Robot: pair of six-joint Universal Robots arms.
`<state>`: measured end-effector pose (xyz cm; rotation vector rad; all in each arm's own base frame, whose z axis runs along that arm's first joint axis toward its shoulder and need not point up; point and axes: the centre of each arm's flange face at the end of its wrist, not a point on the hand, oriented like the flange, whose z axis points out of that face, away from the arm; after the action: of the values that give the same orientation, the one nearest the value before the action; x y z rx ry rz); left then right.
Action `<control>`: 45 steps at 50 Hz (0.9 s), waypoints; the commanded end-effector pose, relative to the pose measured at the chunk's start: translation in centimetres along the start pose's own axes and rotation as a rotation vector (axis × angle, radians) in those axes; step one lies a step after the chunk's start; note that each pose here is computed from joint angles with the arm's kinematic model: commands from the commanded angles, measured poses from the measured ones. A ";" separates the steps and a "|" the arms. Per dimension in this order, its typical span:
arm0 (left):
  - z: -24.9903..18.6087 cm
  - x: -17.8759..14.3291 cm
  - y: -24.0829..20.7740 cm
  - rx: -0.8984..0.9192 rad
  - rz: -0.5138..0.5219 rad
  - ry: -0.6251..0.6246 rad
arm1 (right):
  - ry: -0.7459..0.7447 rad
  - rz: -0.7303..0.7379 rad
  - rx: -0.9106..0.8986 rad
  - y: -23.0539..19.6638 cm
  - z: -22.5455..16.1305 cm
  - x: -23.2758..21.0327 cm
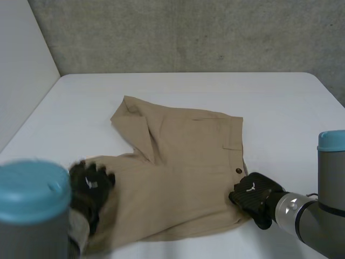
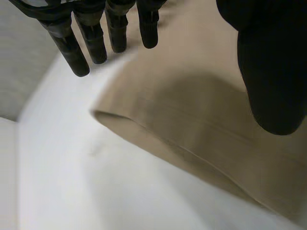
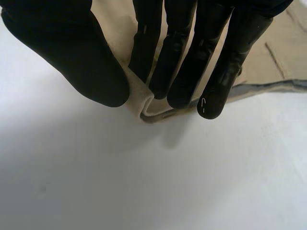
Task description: Fold the shorts.
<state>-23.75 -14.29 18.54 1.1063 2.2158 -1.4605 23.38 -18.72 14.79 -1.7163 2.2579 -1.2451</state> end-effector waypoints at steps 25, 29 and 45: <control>22.4 -4.8 -7.0 0.457 -0.117 0.212 | 0.060 0.012 0.079 0.1 1.3 0.1; 24.0 -4.3 -7.0 0.442 -0.113 0.237 | 0.054 0.015 0.075 0.2 1.4 -0.1; 26.1 -3.6 -5.8 0.389 -0.039 0.206 | 0.056 0.015 0.075 0.4 1.8 0.0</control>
<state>-30.46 -39.80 12.90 1.3824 2.1763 -1.9844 23.89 -19.57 13.43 -1.6559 2.2207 -1.3687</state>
